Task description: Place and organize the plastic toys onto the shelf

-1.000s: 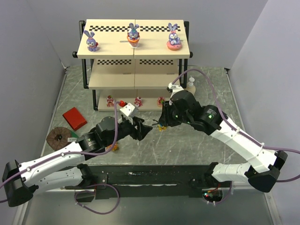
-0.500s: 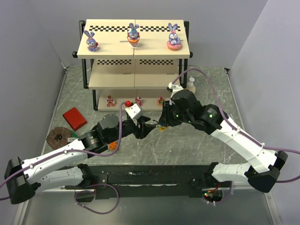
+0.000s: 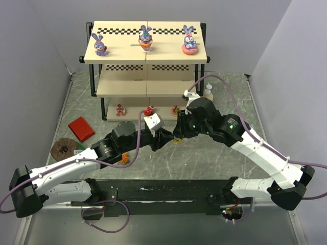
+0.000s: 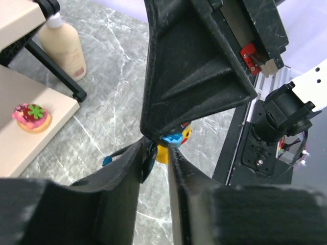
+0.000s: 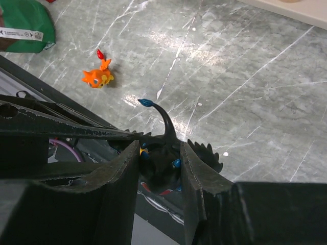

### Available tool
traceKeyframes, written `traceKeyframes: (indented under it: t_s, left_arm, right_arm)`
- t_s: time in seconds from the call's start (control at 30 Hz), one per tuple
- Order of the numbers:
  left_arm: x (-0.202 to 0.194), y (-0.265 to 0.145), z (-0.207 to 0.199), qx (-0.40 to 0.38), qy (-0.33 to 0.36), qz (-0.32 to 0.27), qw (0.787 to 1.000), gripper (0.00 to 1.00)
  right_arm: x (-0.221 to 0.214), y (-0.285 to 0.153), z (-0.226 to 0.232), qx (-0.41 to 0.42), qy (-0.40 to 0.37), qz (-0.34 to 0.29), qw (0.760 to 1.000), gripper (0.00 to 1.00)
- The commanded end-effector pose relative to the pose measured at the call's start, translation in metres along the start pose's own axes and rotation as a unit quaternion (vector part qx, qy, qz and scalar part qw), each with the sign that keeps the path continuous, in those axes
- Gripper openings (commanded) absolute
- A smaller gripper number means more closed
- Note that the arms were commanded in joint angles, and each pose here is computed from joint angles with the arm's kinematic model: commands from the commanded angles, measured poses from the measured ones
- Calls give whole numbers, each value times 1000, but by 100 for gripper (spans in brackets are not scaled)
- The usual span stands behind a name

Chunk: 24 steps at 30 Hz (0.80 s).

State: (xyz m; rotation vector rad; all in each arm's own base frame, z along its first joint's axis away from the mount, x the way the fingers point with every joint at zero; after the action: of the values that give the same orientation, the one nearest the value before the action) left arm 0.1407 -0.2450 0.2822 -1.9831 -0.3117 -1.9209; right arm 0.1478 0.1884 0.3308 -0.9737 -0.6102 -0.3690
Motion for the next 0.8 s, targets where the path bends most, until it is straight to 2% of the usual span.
traceKeyframes:
  t_s: [0.0,0.07,0.13,0.23,0.4,0.5,0.73,0.77]
  left_arm:
    - [20,3,-2,-18,17,-33,999,29]
    - [21,4,-2,-20,18,-32,999,21]
    - [20,4,-2,-20,18,-29,999,21]
    - [19,3,-2,-18,19,-23,999,24]
    - [18,1,-2,-21,24,-18,999,36]
    - [15,2,-1,-14,26,-8,1000,37]
    - [14,5,0,-12,26,-6,1000,20]
    - [13,6,0,-13,26,-5,1000,15]
  right_arm:
    - [9,-15,3,24,0,-33,999,0]
    - [9,-16,3,26,0,-35,999,0]
    - [9,-16,3,25,3,-36,999,0]
    - [10,-17,3,24,3,-38,999,0]
    - [11,-18,2,22,5,-41,999,0]
    - [11,-18,2,23,5,-41,999,0]
    - [11,-19,3,29,5,-42,999,0]
    - [11,-19,3,31,4,-41,999,0]
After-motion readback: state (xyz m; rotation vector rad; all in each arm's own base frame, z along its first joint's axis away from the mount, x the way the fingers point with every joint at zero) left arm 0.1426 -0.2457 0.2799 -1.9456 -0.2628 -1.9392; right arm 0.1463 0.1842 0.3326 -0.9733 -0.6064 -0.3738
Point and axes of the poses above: each gripper's point midway between its finger pads, its own y axis out along the fingers, its own z axis along the line the jaws close on, x = y × z, the point moved 10 cm from there along -y, back along the fingers, and after that the axes turned 7 degrees about y, right-handed, at the moved point
